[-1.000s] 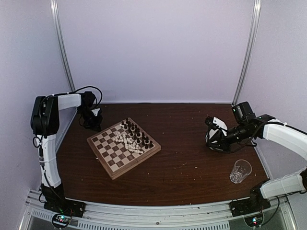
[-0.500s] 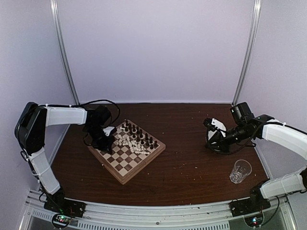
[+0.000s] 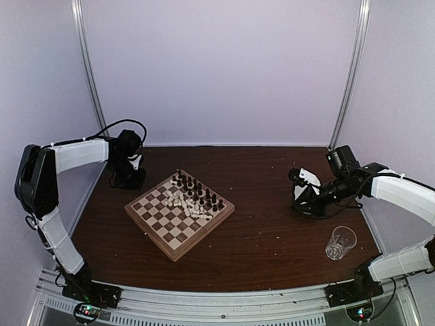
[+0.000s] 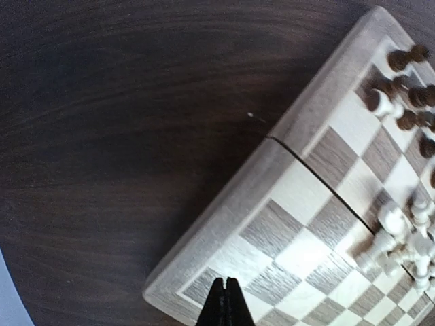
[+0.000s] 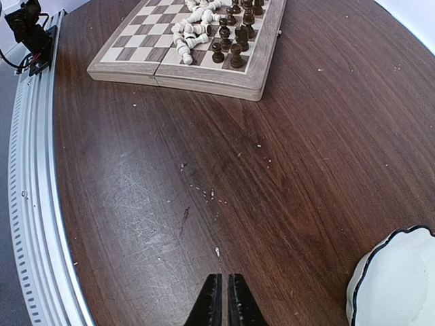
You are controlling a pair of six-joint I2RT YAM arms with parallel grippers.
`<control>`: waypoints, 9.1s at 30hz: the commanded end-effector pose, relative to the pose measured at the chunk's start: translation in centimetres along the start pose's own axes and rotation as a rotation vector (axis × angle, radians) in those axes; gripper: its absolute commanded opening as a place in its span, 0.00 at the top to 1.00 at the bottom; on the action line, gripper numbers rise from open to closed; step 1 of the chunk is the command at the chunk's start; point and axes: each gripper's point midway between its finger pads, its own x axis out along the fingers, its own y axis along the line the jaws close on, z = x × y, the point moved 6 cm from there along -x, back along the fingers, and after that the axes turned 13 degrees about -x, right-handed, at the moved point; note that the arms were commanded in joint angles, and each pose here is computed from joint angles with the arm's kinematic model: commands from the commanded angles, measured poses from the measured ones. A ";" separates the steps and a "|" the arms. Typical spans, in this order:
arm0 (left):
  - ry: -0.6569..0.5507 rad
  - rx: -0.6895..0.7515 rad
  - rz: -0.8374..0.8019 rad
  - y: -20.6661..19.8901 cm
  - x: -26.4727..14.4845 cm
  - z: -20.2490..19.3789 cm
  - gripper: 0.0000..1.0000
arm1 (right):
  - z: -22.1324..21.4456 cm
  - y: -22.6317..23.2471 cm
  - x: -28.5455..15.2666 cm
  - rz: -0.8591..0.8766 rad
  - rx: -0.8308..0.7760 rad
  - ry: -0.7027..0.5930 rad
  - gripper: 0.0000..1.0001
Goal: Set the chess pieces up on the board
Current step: Position the chessboard at the center of the board, then pick up the pawn from the chessboard, then pass from the left arm to the right
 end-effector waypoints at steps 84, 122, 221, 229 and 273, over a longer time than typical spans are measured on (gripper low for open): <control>0.307 0.261 -0.205 -11.3 3.8 -16.3 1.00 | -0.7 -0.2 2.2 0.054 -0.007 0.082 0.90; 0.037 0.527 -0.402 -16.1 -0.8 -3.9 0.60 | -0.7 -2.1 -5.2 -0.166 0.089 -0.029 0.70; -0.104 0.688 -0.926 -19.9 -10.9 -9.6 0.87 | 13.0 -3.0 4.6 0.390 0.321 -0.169 0.45; -0.083 0.694 -1.003 -20.3 -11.8 -10.1 0.86 | 16.6 -1.0 9.7 0.561 0.384 -0.157 0.38; -0.076 0.705 -0.991 -20.5 -11.6 -10.5 0.85 | 19.1 1.2 11.1 0.668 0.393 -0.197 0.88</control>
